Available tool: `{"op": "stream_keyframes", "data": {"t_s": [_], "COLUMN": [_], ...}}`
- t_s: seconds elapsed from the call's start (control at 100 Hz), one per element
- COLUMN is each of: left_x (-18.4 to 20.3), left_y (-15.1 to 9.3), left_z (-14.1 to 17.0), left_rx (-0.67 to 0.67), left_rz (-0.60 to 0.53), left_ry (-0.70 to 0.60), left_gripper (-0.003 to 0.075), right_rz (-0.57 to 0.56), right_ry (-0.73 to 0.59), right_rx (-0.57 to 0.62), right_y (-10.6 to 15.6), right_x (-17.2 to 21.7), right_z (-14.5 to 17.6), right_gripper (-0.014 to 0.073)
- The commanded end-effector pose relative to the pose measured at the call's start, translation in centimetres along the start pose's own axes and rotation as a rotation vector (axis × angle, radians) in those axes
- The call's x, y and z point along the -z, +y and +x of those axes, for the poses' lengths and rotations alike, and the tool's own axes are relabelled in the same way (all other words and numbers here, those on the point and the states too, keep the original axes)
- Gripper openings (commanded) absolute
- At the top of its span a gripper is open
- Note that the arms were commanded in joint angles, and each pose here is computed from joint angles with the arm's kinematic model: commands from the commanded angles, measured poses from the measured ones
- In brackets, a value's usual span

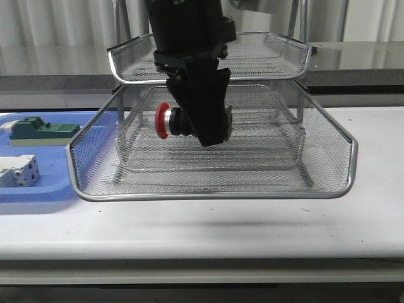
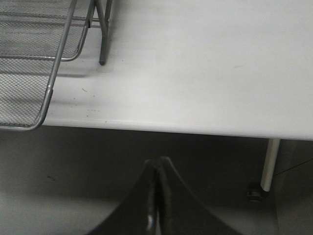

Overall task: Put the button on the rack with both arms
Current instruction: 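Carry the button over the pulled-out tray, lower it and open the left gripper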

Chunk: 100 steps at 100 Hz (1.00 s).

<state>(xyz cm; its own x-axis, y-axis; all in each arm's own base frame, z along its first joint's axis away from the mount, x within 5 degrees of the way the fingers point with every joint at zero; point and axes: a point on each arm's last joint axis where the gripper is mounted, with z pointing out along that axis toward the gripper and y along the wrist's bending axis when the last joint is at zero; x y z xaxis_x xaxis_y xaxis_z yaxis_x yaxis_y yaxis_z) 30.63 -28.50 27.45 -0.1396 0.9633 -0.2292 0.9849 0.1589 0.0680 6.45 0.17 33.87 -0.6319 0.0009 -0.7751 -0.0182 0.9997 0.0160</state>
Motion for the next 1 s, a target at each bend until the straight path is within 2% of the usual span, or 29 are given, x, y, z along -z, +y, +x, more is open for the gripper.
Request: {"op": "stream_keyframes", "data": {"t_s": [0.0, 0.09, 0.16, 0.28, 0.37, 0.43, 0.75, 0.99], "left_x": [2.8, 2.8, 2.8, 2.8, 2.8, 2.8, 3.1, 6.4], "left_y": [-0.4, -0.3, -0.3, -0.3, -0.3, -0.3, -0.5, -0.6], "left_z": [-0.7, -0.7, -0.7, -0.7, -0.8, -0.8, -0.6, 0.8], "left_rx": [0.000, 0.000, 0.000, 0.000, 0.000, 0.001, 0.002, 0.075], "left_rz": [-0.048, -0.050, -0.050, -0.051, -0.057, -0.060, -0.047, -0.064], "left_ry": [-0.093, -0.094, -0.094, -0.096, -0.103, -0.106, -0.091, -0.109], "left_gripper": [0.0005, 0.0087, 0.0197, 0.0428, 0.0524, 0.0542, 0.0536, 0.0536], "right_rz": [0.006, 0.006, 0.006, 0.006, 0.006, 0.006, 0.006, 0.006], "right_ry": [-0.084, -0.084, -0.084, -0.084, -0.084, -0.084, -0.084, -0.084], "right_rx": [0.003, 0.003, 0.003, 0.003, 0.003, 0.003, 0.003, 0.003], "right_y": [-0.1, -0.1, -0.1, -0.1, -0.1, -0.1, -0.1, -0.1], "right_x": [0.6, 0.6, 0.6, 0.6, 0.6, 0.6, 0.6, 0.6], "right_z": [-1.2, -1.2, -1.2, -1.2, -1.2, -1.2, -1.2, -1.2], "right_gripper": [-0.0063, -0.0063, -0.0063, -0.0063, -0.0063, -0.0063, -0.0063, -0.0063]}}
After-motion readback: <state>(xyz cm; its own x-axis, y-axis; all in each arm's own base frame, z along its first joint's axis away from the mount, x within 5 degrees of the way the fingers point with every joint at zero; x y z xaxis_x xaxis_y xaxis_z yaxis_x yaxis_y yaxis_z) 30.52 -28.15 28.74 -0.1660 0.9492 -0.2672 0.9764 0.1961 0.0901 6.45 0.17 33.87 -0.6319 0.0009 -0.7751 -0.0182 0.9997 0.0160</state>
